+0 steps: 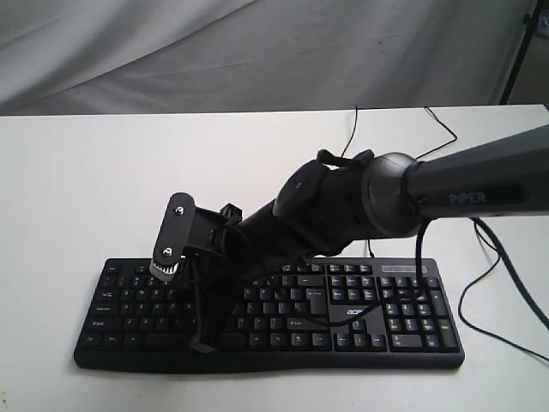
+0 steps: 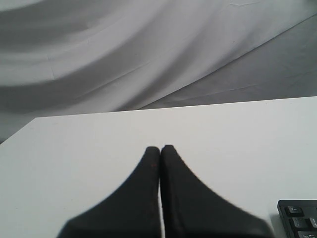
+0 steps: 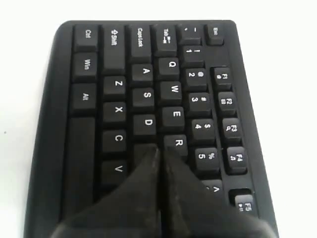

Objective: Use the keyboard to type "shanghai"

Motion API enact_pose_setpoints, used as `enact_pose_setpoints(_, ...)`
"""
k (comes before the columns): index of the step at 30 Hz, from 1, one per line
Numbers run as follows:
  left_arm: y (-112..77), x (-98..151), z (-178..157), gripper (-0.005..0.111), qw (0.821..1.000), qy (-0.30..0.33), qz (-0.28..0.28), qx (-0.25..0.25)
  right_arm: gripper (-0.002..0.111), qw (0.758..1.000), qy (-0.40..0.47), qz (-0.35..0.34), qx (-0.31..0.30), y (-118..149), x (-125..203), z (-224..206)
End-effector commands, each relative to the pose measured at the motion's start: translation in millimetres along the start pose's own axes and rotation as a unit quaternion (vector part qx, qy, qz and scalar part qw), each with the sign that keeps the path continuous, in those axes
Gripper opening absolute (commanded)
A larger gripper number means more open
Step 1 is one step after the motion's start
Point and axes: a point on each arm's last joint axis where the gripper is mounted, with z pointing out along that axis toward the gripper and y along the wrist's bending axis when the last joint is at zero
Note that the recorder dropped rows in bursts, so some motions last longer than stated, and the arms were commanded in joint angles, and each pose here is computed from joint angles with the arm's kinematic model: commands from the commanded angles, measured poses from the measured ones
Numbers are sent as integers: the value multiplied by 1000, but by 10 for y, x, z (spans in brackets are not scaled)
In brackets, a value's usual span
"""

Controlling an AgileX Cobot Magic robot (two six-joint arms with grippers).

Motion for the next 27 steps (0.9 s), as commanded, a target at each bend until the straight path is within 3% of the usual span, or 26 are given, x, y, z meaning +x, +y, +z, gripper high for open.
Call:
enact_pose_setpoints(1, -4, 15, 6, 1, 1000, 2, -1, 2, 0, 1000, -3, -7, 7, -16, -59, -80)
enact_pose_setpoints(27, -4, 15, 6, 1, 1000, 2, -1, 2, 0, 999, 34, -21, -5, -54, 48, -118)
